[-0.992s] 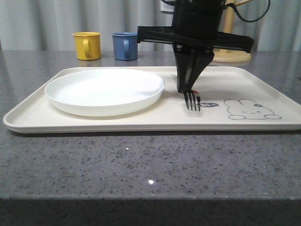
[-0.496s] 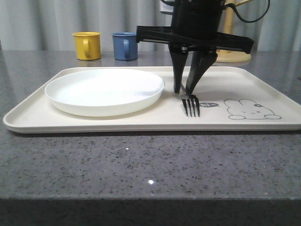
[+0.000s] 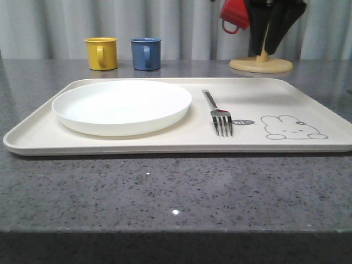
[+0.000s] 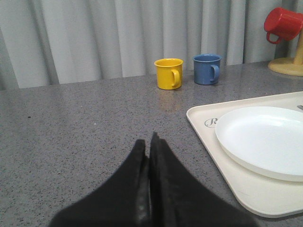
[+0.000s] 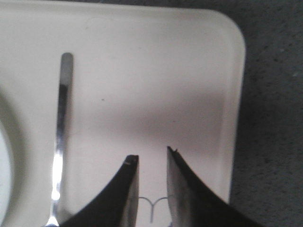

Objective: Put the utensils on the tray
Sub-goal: 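Lower the fork onto the tray beside the plate and release, then move the right gripper to the chopsticks and grasp them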

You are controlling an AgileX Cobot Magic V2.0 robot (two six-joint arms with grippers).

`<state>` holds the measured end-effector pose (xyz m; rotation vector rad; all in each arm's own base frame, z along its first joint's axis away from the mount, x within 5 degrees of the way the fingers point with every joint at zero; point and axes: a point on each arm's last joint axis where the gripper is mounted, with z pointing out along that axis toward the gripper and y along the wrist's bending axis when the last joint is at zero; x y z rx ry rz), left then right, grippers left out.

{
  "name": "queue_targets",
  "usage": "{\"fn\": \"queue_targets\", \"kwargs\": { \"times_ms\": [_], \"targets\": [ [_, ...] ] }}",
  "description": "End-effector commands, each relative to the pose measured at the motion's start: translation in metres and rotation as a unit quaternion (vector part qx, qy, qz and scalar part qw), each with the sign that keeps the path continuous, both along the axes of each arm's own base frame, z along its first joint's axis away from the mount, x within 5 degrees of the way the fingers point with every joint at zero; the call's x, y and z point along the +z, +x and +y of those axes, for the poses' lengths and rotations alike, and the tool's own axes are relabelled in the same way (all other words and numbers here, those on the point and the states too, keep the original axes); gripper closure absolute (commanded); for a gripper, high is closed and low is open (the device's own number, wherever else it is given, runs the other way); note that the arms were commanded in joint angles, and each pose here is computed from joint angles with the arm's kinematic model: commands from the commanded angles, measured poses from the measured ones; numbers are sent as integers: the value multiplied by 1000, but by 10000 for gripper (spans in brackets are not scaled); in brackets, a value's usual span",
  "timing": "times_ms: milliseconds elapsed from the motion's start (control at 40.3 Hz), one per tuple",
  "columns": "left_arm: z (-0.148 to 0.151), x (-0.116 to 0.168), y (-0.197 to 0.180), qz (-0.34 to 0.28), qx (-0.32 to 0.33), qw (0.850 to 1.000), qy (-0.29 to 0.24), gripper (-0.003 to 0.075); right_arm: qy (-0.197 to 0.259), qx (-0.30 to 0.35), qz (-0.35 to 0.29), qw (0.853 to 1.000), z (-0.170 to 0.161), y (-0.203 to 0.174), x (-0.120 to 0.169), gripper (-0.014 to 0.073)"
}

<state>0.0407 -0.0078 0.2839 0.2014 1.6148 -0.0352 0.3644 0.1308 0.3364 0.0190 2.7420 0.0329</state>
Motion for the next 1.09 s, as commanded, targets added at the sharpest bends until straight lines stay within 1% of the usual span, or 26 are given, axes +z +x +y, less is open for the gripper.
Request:
{"fn": "queue_targets", "kwargs": {
  "times_ms": [0,99,198,273,298,446,595,818,1066],
  "targets": [
    [0,14,-1,-45,-1,999,-16,738,-29,-6,5,1000,-32,-22,29,409],
    [0,14,-1,-45,-1,999,-16,738,-39,-29,14,999,-66,-30,29,400],
    [0,14,-1,-45,-1,999,-16,738,-49,-55,32,997,-99,-40,23,333],
    [0,14,-1,-45,-1,999,-16,738,-57,-74,51,994,-126,-48,14,271],
    [0,14,-1,-45,-1,999,-16,738,-59,-82,57,993,-135,-50,10,263],
    [0,14,-1,-45,-1,999,-16,738,-49,-100,73,991,-162,-54,-15,284],
    [0,14,-1,-45,-1,999,-16,738,-42,-90,71,993,-168,-54,-33,289],
    [0,14,-1,-45,-1,999,-16,738,-16,-74,56,996,-163,-50,-40,289],
    [0,14,-1,-45,-1,999,-16,738,-15,-73,79,994,-164,-42,-55,286]
  ]
}}
